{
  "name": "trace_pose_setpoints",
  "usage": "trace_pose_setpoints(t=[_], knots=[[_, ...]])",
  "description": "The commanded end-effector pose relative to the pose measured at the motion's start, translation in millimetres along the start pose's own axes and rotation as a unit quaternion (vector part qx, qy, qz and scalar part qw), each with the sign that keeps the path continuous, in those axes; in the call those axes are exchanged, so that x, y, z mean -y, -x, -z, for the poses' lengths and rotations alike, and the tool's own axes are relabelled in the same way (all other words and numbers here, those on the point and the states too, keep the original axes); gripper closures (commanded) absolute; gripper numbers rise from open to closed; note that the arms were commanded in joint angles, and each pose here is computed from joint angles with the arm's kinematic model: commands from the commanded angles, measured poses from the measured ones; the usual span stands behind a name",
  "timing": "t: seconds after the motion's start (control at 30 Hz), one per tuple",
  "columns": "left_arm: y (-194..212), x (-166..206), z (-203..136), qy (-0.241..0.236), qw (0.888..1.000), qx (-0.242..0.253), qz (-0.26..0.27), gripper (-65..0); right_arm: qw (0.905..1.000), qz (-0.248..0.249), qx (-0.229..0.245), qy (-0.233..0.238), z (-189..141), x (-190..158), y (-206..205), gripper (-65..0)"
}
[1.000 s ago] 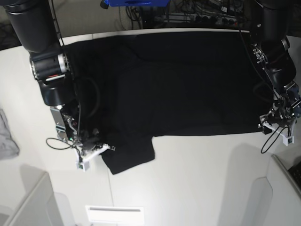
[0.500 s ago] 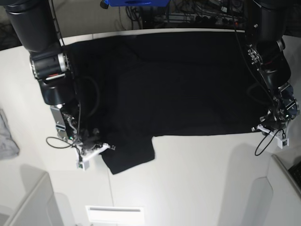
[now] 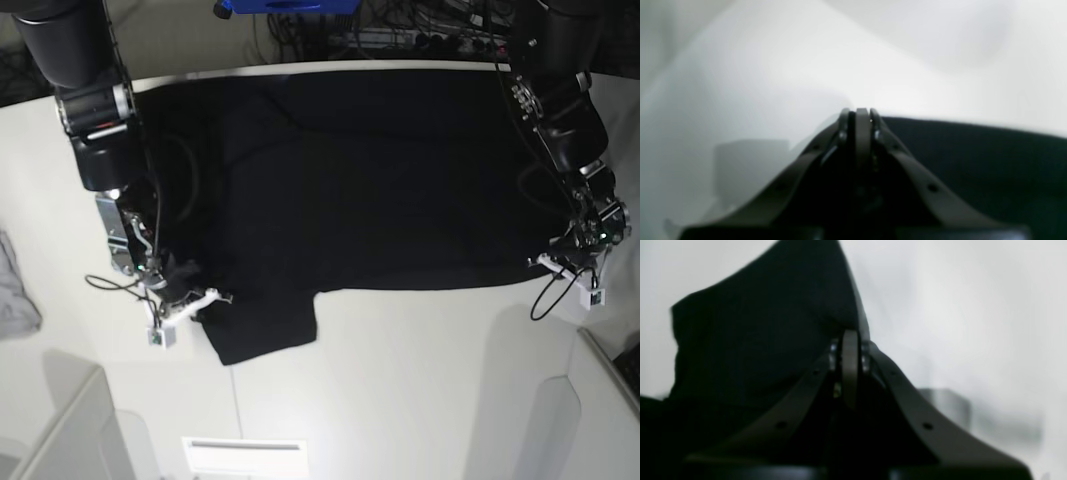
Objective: Fold the T-shirt properly
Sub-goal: 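Lift the side edges and fold them toward the collar edge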
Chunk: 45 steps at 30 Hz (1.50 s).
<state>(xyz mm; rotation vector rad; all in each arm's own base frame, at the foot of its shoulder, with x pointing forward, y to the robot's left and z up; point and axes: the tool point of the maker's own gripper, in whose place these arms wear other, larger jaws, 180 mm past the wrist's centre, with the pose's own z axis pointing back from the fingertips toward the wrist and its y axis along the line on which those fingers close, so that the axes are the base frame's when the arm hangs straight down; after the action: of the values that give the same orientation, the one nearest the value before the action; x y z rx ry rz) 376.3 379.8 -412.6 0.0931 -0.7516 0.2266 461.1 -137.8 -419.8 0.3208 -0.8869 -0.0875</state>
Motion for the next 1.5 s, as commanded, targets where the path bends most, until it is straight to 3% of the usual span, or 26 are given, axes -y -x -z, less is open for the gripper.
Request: trace_pose_setpoints(t=[0.0, 0.33, 0.57, 0.73, 1.1, 1.3, 1.47], knots=[[-32, -11, -11, -0.013, 0.999, 0.037, 0.009, 0.0, 0.9988, -0.01, 0.047, -0.014, -5, -7, -41, 0.0], [-40, -4, -46, 0.016, 0.997, 0.072, -0.004, 0.0, 0.9969, -0.025, 0.05, -0.055, -20, -40, -33, 0.0], [-30, -10, -63, 0.002, 0.997, 0.079, 0.023, 0.0, 0.9961, -0.001, 0.081, -0.036, -42, -25, -35, 0.0], [-28, -8, -81, -0.006, 0.994, 0.094, 0.055, 0.0, 0.9977, 0.012, 0.06, -0.028, -48, -15, -24, 0.0], [-26, 0, -115, -0.015, 0.987, 0.12, 0.108, 0.0, 0.9971, 0.026, 0.065, -0.03, -76, -12, -19, 0.0], [-10, -21, -123, -0.039, 0.99, 0.118, 0.068, 0.0, 0.9968, 0.03, 0.067, -0.03, -91, -10, -17, 0.0], [-3, -12, -126, -0.018, 0.991, 0.123, 0.046, 0.0, 0.9969, 0.026, 0.065, -0.035, -101, -15, -14, 0.0]])
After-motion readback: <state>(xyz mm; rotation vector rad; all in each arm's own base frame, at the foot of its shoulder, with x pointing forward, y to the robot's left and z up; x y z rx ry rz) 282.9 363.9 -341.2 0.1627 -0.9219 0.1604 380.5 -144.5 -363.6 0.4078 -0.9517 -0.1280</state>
